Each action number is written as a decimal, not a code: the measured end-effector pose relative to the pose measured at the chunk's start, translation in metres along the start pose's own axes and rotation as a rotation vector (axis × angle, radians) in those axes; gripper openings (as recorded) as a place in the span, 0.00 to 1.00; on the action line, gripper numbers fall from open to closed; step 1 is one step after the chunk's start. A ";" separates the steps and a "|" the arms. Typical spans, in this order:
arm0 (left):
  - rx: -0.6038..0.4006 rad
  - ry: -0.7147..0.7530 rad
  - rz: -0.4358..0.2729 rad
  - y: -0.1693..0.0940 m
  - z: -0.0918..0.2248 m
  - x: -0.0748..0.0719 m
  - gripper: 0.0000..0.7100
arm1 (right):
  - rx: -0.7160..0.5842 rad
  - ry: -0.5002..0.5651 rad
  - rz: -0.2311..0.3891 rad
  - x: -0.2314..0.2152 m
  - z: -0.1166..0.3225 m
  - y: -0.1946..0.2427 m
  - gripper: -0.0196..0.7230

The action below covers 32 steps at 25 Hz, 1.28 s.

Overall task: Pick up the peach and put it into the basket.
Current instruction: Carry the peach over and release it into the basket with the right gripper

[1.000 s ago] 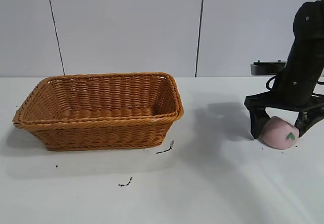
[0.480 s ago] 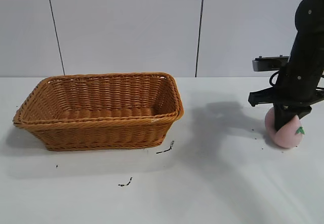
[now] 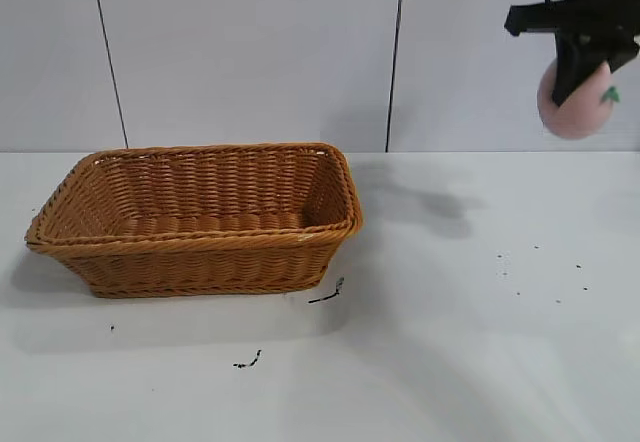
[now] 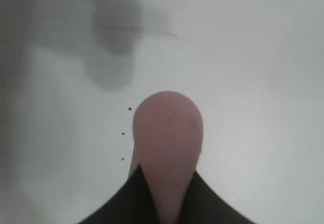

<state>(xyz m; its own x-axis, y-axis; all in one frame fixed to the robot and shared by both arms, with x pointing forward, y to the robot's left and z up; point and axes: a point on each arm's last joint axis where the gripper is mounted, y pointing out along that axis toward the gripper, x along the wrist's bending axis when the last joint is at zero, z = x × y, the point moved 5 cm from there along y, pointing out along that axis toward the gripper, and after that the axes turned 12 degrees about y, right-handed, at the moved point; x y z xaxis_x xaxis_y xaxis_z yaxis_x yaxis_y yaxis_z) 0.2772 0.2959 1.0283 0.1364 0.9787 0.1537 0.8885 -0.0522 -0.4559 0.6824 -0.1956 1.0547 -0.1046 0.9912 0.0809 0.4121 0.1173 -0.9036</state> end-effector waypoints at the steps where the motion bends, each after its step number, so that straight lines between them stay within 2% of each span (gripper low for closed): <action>1: 0.000 0.000 0.000 0.000 0.000 0.000 0.98 | -0.012 -0.031 -0.017 0.016 0.000 -0.003 0.02; 8: 0.000 0.000 0.000 0.000 0.000 0.000 0.98 | -0.051 -0.221 -0.124 0.115 0.017 0.002 0.02; 16: 0.000 0.000 0.000 0.000 0.000 0.000 0.98 | -0.023 -0.356 -0.189 0.193 0.047 0.065 0.02; 22: 0.000 0.000 0.000 0.000 0.000 0.000 0.98 | -0.011 -0.385 -0.200 0.216 0.064 0.128 0.02; 27: 0.000 0.000 0.000 0.000 0.000 0.000 0.98 | 0.016 -0.403 -0.166 0.213 0.074 0.164 0.02; 29: 0.000 0.000 0.000 0.000 0.000 0.000 0.98 | 0.015 -0.389 -0.167 0.213 0.074 0.166 0.06; 31: 0.000 0.000 0.000 0.000 0.000 0.000 0.98 | 0.014 -0.379 -0.163 0.213 0.074 0.166 0.19; 32: 0.000 0.000 0.000 0.000 0.000 0.000 0.98 | 0.016 -0.376 -0.162 0.212 0.074 0.166 0.29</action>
<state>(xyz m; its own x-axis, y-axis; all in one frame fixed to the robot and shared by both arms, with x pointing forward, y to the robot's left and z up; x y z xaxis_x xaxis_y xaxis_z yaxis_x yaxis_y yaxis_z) 0.2772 0.2959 1.0283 0.1364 0.9787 0.1537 0.8885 -0.0522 -0.4559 0.6617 0.0299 0.8909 -0.4918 0.8681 0.0664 0.3494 0.2667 -0.8982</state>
